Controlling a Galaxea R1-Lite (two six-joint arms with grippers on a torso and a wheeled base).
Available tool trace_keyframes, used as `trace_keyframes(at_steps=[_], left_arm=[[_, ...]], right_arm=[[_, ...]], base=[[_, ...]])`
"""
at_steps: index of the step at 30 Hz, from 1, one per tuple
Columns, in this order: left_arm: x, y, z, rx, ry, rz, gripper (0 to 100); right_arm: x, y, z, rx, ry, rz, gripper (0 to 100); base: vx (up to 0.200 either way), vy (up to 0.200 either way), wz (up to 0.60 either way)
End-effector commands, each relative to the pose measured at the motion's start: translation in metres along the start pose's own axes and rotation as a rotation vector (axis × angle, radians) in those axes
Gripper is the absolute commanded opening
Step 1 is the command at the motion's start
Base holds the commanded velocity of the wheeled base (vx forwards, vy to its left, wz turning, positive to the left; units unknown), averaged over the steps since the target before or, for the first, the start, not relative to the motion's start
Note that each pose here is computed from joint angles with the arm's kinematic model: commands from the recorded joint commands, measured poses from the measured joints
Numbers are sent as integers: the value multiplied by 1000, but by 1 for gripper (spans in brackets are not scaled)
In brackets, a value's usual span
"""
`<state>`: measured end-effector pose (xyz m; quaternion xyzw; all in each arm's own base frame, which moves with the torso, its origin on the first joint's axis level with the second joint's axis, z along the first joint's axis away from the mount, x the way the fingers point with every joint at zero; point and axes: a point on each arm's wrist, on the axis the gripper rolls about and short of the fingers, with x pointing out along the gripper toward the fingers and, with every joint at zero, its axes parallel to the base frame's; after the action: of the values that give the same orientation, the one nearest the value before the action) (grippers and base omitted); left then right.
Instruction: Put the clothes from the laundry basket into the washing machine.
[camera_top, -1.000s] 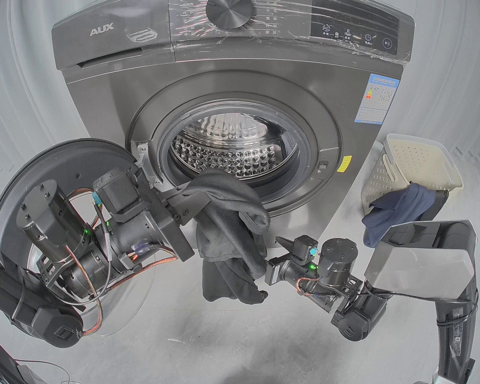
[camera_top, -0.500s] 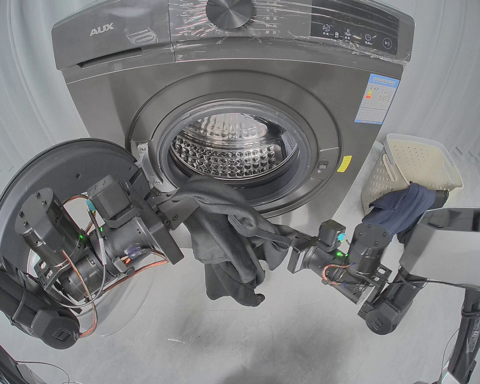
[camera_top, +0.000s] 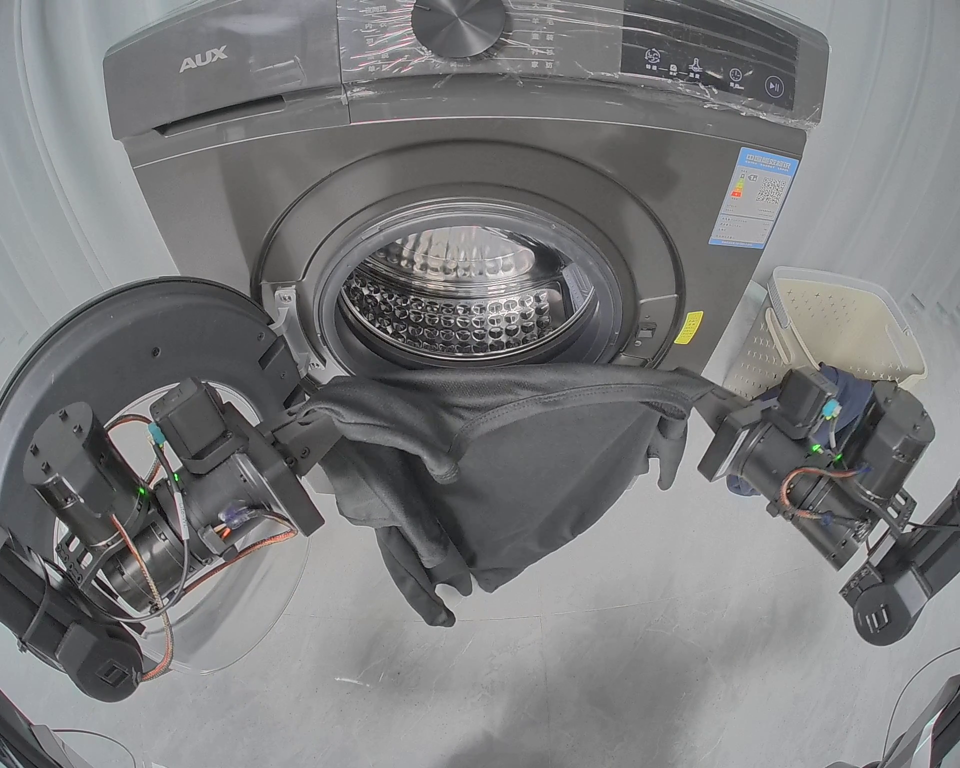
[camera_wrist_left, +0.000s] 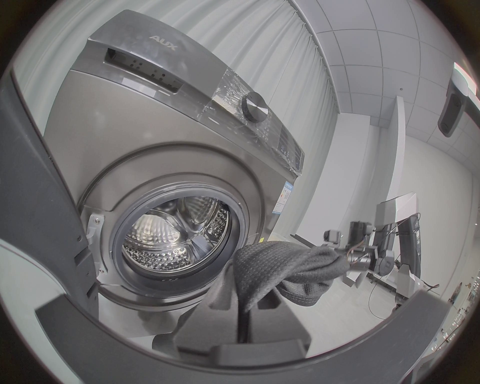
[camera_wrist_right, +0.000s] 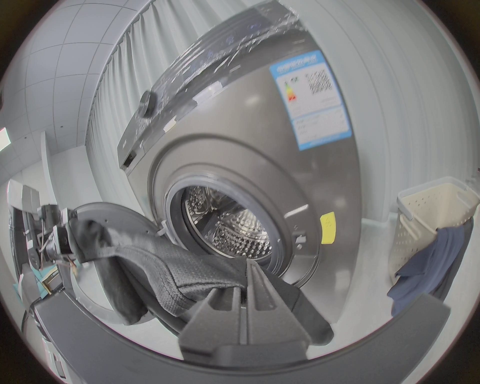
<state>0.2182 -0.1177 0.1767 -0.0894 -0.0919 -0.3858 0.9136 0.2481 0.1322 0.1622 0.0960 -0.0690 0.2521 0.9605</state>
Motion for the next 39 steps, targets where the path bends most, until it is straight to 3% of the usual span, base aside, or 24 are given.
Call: trace_keyframes(at_steps=[1, 2, 9, 19, 39], left_arm=[[-4, 7, -5, -7, 21, 35, 0], [-5, 12, -6, 6, 28, 52, 0], [-6, 14, -8, 0, 36, 63, 0], [-6, 20, 1, 17, -2, 87, 0], [0, 13, 20, 25, -88, 99, 0]], right_arm=[[-10, -1, 32, -5, -102, -3, 0], [-10, -1, 37, -4, -124, -4, 0], [-12, 7, 64, 2, -228, 16, 0], [-15, 4, 65, -5, -230, 4, 0], [-31, 9, 66, -5, -221, 19, 0]], base=[[0, 0, 0], [0, 0, 0], [0, 0, 0], [0, 0, 0], [0, 0, 0]])
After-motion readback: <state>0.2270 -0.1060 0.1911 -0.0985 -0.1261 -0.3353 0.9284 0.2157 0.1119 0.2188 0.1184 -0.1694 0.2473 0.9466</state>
